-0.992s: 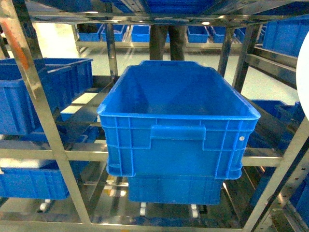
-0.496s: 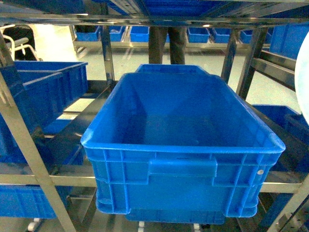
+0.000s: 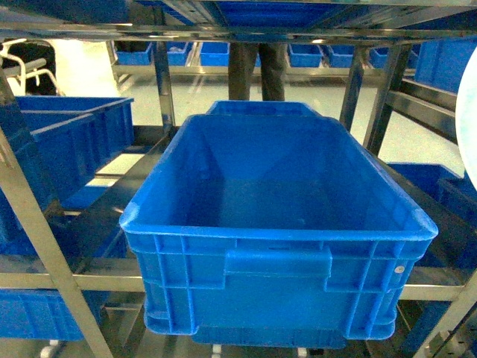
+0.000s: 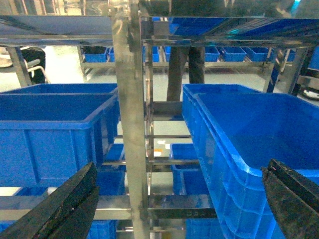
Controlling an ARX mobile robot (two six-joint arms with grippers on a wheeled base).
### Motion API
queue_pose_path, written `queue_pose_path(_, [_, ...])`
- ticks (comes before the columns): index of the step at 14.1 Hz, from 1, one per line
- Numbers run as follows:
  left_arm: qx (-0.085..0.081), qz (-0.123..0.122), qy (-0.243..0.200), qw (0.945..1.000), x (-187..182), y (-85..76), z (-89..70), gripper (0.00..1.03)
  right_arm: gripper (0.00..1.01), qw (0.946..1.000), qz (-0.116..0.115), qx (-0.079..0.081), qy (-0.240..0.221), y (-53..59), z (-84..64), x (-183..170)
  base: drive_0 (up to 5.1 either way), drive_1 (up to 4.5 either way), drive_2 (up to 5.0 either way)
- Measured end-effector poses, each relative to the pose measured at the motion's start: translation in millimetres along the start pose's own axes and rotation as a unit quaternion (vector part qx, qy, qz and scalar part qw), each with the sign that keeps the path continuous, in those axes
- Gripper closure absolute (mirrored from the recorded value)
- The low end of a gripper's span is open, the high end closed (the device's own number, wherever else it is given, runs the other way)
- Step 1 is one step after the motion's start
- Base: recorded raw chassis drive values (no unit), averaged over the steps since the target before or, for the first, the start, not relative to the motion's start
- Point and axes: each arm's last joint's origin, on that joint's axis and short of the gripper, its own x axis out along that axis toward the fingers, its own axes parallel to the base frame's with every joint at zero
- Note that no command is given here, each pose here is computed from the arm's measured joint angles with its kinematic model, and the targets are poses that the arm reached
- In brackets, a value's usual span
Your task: Place blue tray on left shelf second layer neatly
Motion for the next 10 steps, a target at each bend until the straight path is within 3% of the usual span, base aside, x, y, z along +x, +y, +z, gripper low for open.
queue_pose_path(10, [0.0,0.0,0.0,1.0,0.0,0.0,0.0,0.05,0.99,1.0,0.0,0.0,0.001,0.0,-0.2,0.2,0.0,0.29,-0.3])
